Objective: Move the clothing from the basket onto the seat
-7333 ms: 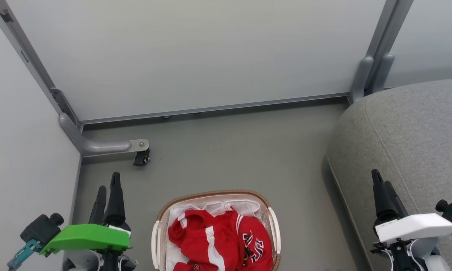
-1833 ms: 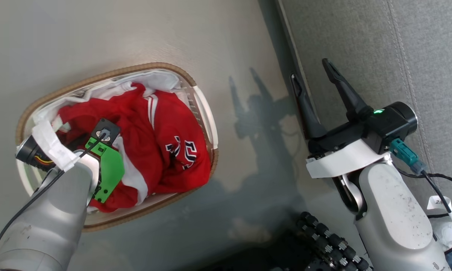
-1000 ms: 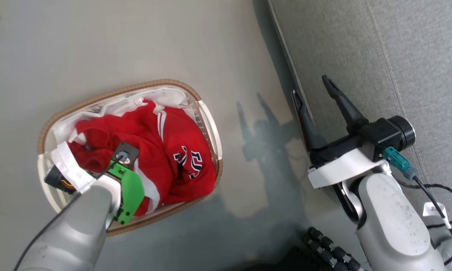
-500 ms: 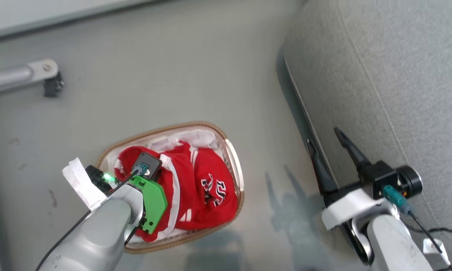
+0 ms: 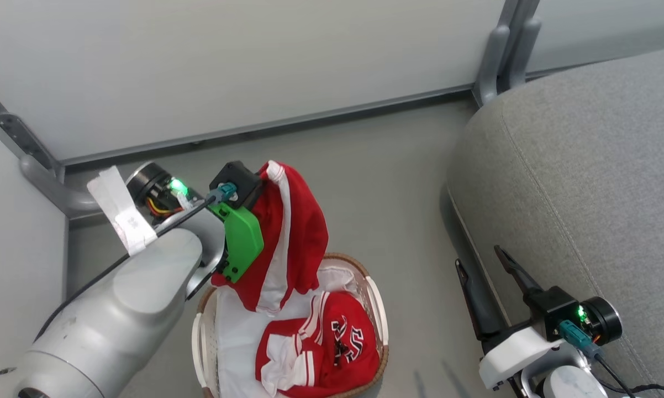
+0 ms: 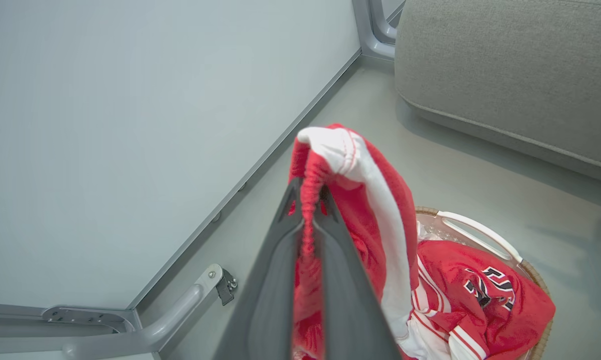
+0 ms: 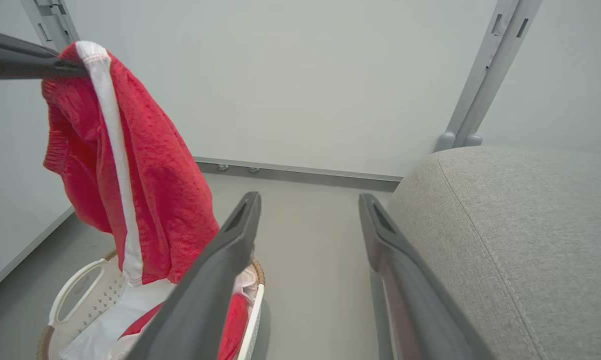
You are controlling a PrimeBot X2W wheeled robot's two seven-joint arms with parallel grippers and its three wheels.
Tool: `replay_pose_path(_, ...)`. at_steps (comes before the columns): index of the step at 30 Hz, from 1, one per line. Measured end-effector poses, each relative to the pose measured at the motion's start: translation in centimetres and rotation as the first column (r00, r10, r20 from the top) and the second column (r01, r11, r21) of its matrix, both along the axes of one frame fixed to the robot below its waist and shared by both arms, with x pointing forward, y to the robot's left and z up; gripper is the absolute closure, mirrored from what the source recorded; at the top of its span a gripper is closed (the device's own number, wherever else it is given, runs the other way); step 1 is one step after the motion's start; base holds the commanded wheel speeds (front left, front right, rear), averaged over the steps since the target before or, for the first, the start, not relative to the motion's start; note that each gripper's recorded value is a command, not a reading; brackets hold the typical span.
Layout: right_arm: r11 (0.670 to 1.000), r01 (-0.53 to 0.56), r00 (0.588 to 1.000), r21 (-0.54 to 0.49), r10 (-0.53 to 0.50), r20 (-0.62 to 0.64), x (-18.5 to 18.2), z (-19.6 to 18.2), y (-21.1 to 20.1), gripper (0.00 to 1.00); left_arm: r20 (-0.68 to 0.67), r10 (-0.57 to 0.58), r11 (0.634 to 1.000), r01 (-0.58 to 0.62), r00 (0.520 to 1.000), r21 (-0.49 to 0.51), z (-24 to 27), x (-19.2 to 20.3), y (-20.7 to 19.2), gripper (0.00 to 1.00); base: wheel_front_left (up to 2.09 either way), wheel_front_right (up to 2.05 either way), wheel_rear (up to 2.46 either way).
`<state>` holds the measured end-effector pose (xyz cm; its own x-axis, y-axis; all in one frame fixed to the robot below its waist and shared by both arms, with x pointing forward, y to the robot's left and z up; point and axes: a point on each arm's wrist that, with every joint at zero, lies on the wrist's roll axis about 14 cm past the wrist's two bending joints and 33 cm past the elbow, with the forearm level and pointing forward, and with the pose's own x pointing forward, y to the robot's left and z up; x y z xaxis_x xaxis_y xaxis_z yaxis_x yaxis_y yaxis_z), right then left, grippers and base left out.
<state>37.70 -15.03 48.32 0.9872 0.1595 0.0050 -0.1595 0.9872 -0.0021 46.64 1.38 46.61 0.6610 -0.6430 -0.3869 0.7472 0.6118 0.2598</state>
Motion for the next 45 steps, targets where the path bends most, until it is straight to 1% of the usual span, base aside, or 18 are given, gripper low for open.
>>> replay_pose_path(4,1.000,-0.031,0.998,-0.003,0.031,0.051,-0.5,1.7,1.0,0.00,0.118,-0.027,0.999,0.030,0.993,-0.019,5.6,0.2,-1.0,1.00,0.00,0.00,0.00)
replay_pose_path(8,0.998,-0.064,0.993,-0.006,0.065,0.100,-0.7,3.3,2.1,0.00,0.244,-0.035,0.998,0.047,0.969,-0.041,11.7,0.7,-1.6,1.00,0.00,0.00,0.00)
replay_pose_path(12,0.995,-0.096,0.985,-0.010,0.096,0.144,-0.6,4.9,3.2,0.00,0.330,-0.037,0.997,0.059,0.943,-0.056,16.1,0.8,-2.1,1.00,0.00,0.00,0.00)
replay_pose_path(18,0.991,-0.130,0.970,-0.015,0.130,0.204,0.0,7.0,4.3,0.00,0.406,-0.043,0.994,0.078,0.913,-0.070,20.3,0.7,-3.0,1.00,0.00,0.00,0.00)
replay_pose_path(24,0.984,-0.175,0.949,-0.034,0.178,0.261,0.7,9.3,5.8,0.00,0.437,-0.053,0.993,0.094,0.898,-0.074,22.2,0.3,-3.9,1.00,0.00,0.00,0.00)
replay_pose_path(34,0.963,-0.261,0.905,-0.074,0.270,0.329,2.5,12.5,9.0,0.00,0.465,-0.085,0.989,0.131,0.881,-0.066,23.5,-0.7,-5.4,1.00,0.00,0.00,0.00)
replay_pose_path(45,0.945,-0.307,0.886,-0.117,0.328,0.329,4.6,13.7,11.2,0.00,0.459,-0.120,0.986,0.162,0.880,-0.051,22.8,-2.3,-6.3,1.00,0.00,0.00,0.00)
